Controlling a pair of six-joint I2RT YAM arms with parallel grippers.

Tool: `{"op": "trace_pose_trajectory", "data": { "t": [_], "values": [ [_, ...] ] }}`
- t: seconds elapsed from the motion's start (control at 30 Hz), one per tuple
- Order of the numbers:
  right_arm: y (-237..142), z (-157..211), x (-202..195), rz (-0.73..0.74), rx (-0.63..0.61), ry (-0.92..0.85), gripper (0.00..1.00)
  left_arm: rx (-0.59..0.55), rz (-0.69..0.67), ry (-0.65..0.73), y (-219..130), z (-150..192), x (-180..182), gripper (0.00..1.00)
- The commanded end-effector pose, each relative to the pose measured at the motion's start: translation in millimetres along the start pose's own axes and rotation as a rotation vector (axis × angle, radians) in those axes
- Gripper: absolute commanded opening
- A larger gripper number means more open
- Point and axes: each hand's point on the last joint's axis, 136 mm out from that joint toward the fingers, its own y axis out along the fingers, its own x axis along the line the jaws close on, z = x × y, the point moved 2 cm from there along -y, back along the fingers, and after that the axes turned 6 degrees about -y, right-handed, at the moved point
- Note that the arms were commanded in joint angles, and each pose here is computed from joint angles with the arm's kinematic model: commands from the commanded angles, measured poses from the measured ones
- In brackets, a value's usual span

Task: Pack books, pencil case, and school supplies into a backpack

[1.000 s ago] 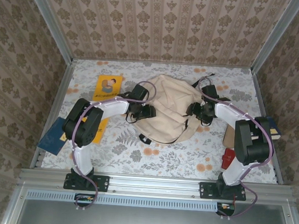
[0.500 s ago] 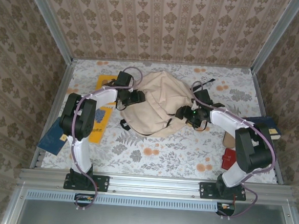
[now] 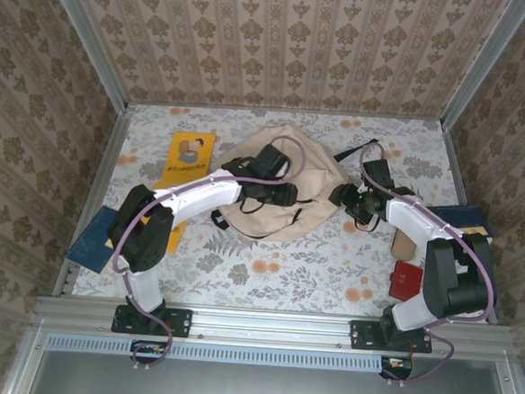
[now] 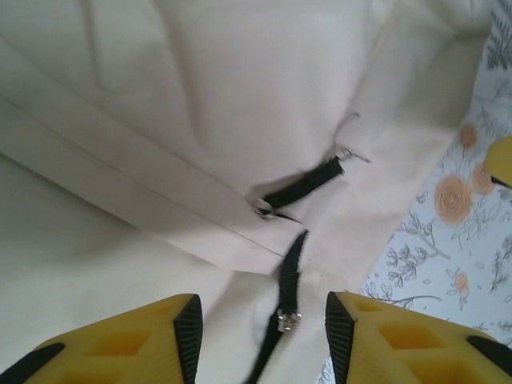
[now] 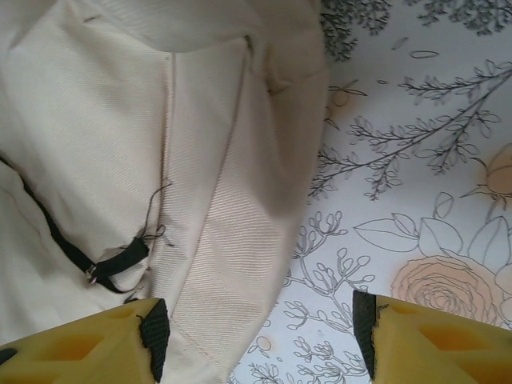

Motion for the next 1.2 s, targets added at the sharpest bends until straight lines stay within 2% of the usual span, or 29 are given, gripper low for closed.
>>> {"op": "trace_pose_trajectory", "data": {
  "t": [0.0, 0.3, 0.47, 0.57, 0.7, 0.77, 1.03, 1.17],
  "values": [
    [1, -1, -6, -0.005, -0.008, 0.042, 0.65, 0.010, -0.127, 0.065, 12, 2, 1, 0.43],
    [-2, 5, -18, -0.008, -0.010, 0.073, 0.64, 0.093, -0.186, 0.147, 54, 24, -23, 0.40],
    [-1, 7, -21, -0.007, -0.003, 0.078, 0.64, 0.122, -0.234, 0.156, 67, 30, -19, 0.39],
    [0, 8, -20, -0.012, 0.003, 0.080, 0.64, 0.130, -0.265, 0.158, 72, 32, -14, 0.34],
    [2, 8, -19, -0.019, 0.007, 0.086, 0.63, 0.146, -0.283, 0.155, 74, 34, -12, 0.25],
    [2, 9, -20, -0.019, 0.007, 0.088, 0.62, 0.152, -0.292, 0.151, 72, 35, -11, 0.24],
    [2, 9, -20, -0.017, 0.009, 0.090, 0.62, 0.135, -0.246, 0.178, 43, 38, -32, 0.30],
    [4, 9, -19, -0.022, 0.012, 0.095, 0.62, 0.134, -0.254, 0.180, 45, 42, -29, 0.32]
  ]
}}
